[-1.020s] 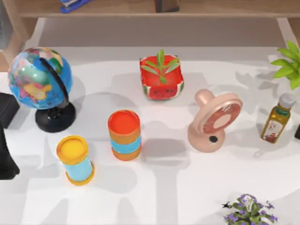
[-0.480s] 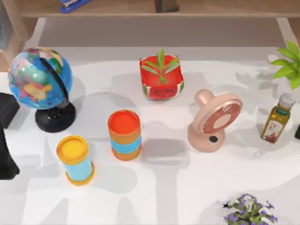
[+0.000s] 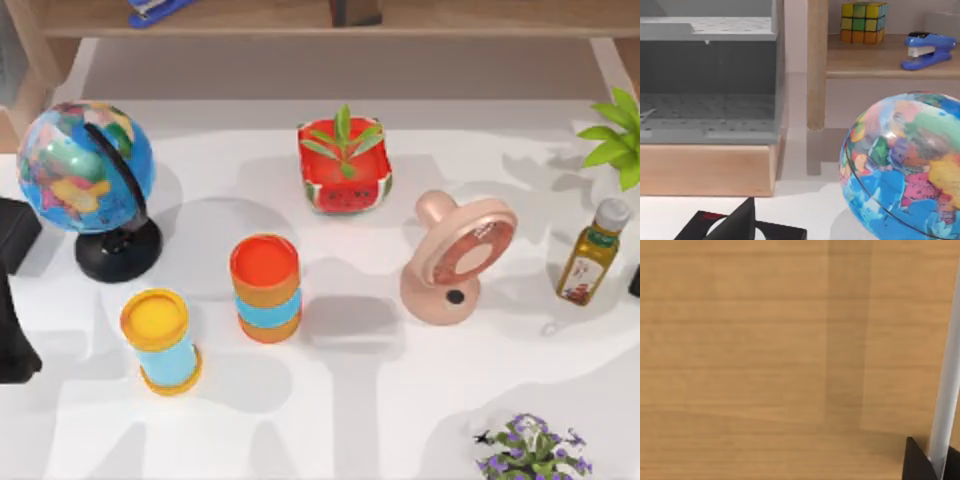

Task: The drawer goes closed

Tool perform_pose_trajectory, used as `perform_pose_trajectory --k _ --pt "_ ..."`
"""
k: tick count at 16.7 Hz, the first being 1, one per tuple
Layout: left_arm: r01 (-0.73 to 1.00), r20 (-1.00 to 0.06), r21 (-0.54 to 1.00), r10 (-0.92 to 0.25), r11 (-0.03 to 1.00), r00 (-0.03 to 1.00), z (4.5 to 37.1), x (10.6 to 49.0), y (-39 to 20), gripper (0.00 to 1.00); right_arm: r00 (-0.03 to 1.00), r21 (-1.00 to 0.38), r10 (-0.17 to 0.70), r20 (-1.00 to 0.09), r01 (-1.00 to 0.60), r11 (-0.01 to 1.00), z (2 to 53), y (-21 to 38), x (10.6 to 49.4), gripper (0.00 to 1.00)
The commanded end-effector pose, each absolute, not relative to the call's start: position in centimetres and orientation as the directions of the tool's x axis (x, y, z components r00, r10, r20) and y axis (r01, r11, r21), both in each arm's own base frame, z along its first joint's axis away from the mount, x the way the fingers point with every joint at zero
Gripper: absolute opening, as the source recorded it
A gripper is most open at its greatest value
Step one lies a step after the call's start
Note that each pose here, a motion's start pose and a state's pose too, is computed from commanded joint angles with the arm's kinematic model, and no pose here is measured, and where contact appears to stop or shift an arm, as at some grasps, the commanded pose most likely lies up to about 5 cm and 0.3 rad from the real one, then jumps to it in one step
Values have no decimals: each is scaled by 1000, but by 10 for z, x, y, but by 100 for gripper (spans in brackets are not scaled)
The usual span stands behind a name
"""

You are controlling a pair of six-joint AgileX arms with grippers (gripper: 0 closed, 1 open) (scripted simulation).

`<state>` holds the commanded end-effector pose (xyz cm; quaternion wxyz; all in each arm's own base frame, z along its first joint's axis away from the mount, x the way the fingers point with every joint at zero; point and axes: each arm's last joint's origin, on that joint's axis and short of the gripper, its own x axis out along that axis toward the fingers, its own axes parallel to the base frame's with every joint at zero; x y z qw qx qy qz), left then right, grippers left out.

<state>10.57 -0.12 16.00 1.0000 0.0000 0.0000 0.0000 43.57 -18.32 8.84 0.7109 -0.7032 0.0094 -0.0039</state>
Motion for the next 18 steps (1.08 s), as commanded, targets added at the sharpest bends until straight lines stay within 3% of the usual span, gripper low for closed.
perform_pose_trajectory --k 1,14,18 --pt "0 0 0 0 1000 1000 160 106 -1 100 1000 -1000 -19 -8 -8 11 88 -183 436 0" --pt "0 0 0 0 1000 1000 160 106 -1 100 1000 -1000 -19 -8 -8 11 88 -183 436 98" --pt "0 0 0 0 1000 1000 160 106 -1 100 1000 -1000 -19 -8 -8 11 88 -183 436 100"
